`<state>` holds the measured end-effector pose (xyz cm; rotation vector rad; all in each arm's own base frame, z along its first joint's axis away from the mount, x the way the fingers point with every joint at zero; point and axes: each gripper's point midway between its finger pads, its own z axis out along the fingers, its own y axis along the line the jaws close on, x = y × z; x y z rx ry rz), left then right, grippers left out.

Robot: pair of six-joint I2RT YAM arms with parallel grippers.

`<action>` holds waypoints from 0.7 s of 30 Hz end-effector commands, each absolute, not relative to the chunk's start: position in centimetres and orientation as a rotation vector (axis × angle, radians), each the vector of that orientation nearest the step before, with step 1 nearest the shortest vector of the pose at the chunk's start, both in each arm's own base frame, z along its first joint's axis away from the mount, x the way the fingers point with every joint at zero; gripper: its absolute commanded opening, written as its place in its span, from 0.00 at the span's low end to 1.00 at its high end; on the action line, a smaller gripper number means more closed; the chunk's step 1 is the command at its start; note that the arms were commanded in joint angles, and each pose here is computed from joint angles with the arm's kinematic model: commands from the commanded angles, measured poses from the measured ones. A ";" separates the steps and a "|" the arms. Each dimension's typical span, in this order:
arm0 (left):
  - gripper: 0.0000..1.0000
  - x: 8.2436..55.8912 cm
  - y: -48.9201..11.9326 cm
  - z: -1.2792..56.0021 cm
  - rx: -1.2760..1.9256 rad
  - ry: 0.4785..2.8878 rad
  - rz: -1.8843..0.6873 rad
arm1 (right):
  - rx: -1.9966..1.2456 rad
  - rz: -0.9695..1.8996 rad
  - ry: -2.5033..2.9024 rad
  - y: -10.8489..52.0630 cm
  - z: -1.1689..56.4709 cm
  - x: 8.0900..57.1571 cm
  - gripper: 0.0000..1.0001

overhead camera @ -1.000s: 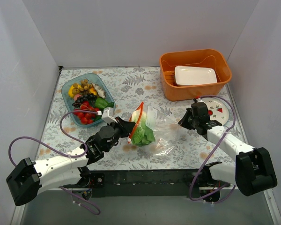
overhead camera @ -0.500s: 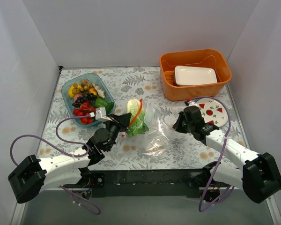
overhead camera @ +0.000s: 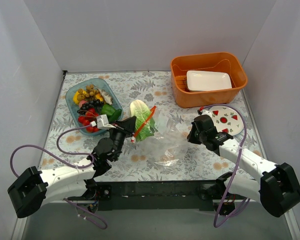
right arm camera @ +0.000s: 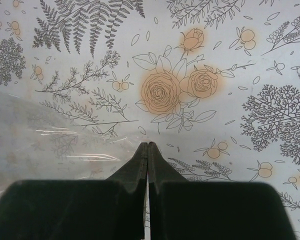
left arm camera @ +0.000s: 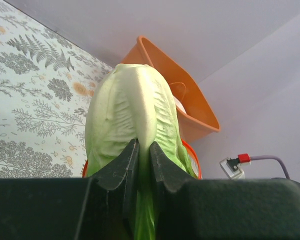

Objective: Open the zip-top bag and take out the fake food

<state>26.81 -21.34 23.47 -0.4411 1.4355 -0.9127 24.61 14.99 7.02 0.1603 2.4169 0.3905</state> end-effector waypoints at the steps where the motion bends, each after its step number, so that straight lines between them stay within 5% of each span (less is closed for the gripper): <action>1: 0.00 27.4 -19.3 27.0 -0.532 1.307 -0.881 | 0.156 0.410 2.347 15.1 9.4 25.2 0.01; 21: 0.00 31.9 -20.8 29.7 -0.428 1.352 -0.741 | 0.040 0.490 2.301 17.1 11.8 23.7 0.01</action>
